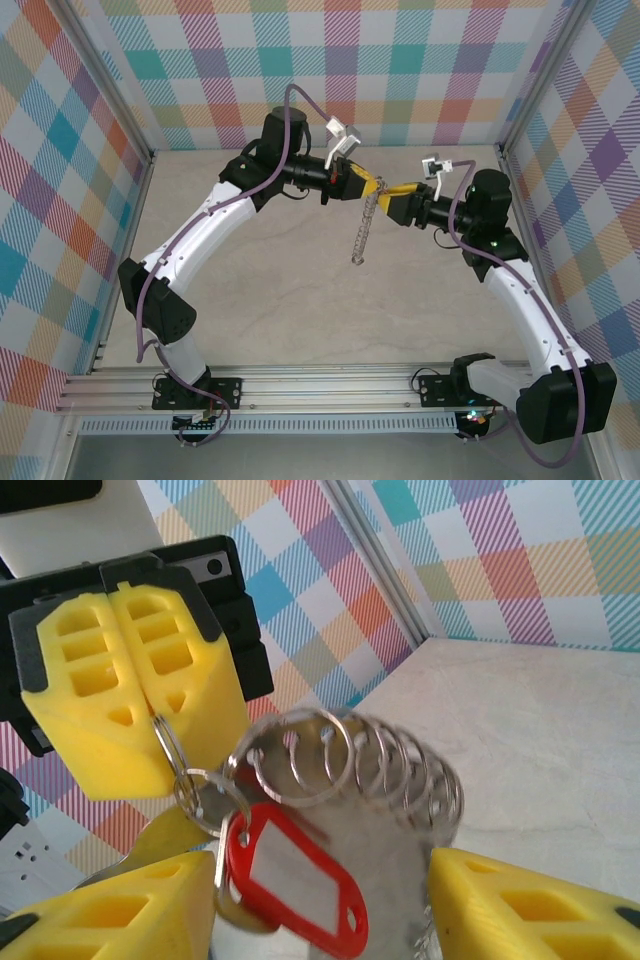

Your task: Put the keys on the keyring

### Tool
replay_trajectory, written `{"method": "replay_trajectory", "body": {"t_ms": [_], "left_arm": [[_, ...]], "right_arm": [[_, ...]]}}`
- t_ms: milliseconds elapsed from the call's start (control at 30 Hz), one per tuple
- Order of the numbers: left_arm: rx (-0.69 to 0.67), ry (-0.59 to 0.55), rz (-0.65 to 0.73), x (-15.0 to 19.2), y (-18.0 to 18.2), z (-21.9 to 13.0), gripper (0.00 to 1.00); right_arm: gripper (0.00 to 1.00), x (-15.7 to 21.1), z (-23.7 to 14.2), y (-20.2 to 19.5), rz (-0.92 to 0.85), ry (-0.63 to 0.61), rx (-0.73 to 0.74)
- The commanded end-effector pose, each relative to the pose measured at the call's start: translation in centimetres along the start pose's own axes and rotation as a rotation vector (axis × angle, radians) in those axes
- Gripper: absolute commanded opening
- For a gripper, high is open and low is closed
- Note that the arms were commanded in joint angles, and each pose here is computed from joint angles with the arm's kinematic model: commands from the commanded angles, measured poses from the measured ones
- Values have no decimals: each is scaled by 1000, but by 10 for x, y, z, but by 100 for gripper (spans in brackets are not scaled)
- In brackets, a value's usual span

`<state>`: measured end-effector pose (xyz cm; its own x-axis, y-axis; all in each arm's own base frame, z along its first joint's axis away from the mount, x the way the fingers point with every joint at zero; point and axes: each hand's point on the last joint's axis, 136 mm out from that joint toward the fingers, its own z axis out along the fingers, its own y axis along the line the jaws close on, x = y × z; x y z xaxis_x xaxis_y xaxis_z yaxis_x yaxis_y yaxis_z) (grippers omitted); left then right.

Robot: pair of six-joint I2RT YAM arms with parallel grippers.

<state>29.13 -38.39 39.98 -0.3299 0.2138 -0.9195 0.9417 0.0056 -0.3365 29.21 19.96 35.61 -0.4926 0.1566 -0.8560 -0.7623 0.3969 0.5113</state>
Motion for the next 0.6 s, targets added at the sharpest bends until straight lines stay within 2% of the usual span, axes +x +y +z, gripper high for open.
{"method": "replay_trajectory", "body": {"t_ms": [0,100,300,567], "left_arm": [[53,-50,70,-21,-26,-9,0],[47,-51,66,-21,-24,-8,0],[30,-59,72,-24,-24,-9,0],[15,-70,79,-27,-22,-10,0]], "right_arm": [[50,-20,1,20,-96,-36,-56],[38,-16,1,26,-103,-21,-84],[2,-3,-3,34,-102,17,-102],[0,2,-10,46,-99,46,-113]]}}
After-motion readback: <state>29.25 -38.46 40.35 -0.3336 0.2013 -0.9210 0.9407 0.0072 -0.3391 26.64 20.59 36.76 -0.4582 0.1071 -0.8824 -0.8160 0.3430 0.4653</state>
